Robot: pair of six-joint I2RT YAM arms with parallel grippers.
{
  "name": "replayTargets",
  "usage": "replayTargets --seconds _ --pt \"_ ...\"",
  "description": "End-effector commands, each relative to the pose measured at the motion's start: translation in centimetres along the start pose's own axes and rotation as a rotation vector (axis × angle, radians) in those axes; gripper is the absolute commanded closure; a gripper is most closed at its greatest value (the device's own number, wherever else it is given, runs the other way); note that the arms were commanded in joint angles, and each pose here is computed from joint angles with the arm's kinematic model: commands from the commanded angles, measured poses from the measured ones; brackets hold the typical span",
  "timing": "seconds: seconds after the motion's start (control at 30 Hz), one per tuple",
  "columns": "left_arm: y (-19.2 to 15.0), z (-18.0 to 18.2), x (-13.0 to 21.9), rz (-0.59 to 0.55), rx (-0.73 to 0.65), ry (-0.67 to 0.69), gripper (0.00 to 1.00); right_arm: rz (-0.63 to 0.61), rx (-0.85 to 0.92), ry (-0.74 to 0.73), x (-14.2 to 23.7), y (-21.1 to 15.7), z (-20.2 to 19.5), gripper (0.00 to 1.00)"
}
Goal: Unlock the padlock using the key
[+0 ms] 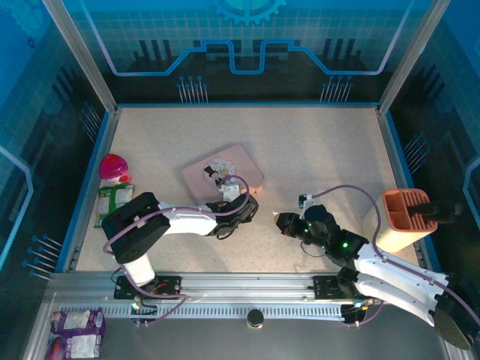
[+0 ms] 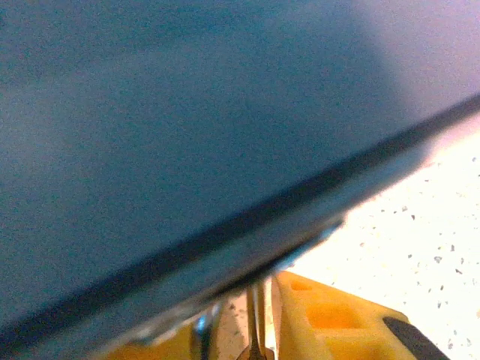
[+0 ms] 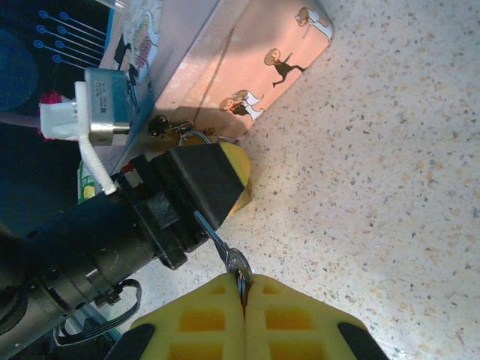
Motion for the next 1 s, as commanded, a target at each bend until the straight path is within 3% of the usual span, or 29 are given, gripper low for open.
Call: replayTargets --seconds 0.0,0.27,0.5,0.67,0.97 --pt "0.1 0.0 0.7 0.019 0.030 -0.033 0.85 0.001 -0.030 -0.005 -0.5 -0.5 -0.2 1.00" --pt "0.3 -1.0 2.5 0.040 0.097 -0.159 0.89 0.072 -0.114 0.013 -2.3 -2.1 0.3 1.00" --pt "1.2 -2.5 5.1 0.057 0.173 -0.317 0.90 0.114 -0.299 0.096 -3.7 -3.7 1.5 1.00" --pt "1.6 -2.9 6.5 0.118 0.287 -0.411 0.90 0.133 -0.368 0.158 -4.6 -4.5 3.1 1.00" --pt "2.0 -2.8 7.7 0.144 0.352 -0.460 0.90 0.147 -0.451 0.199 -5.7 -5.7 3.8 1.00"
Point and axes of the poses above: each hand's point on the last joint's axis, 136 mm out from that joint toward the fingers, its own x axis back along the fingers, its own z axis along the line the jaws close on, y = z × x, the point moved 3 cm from there along x, back along the fingers, and after that the axes turned 14 degrees about x, right-handed, at the moved point
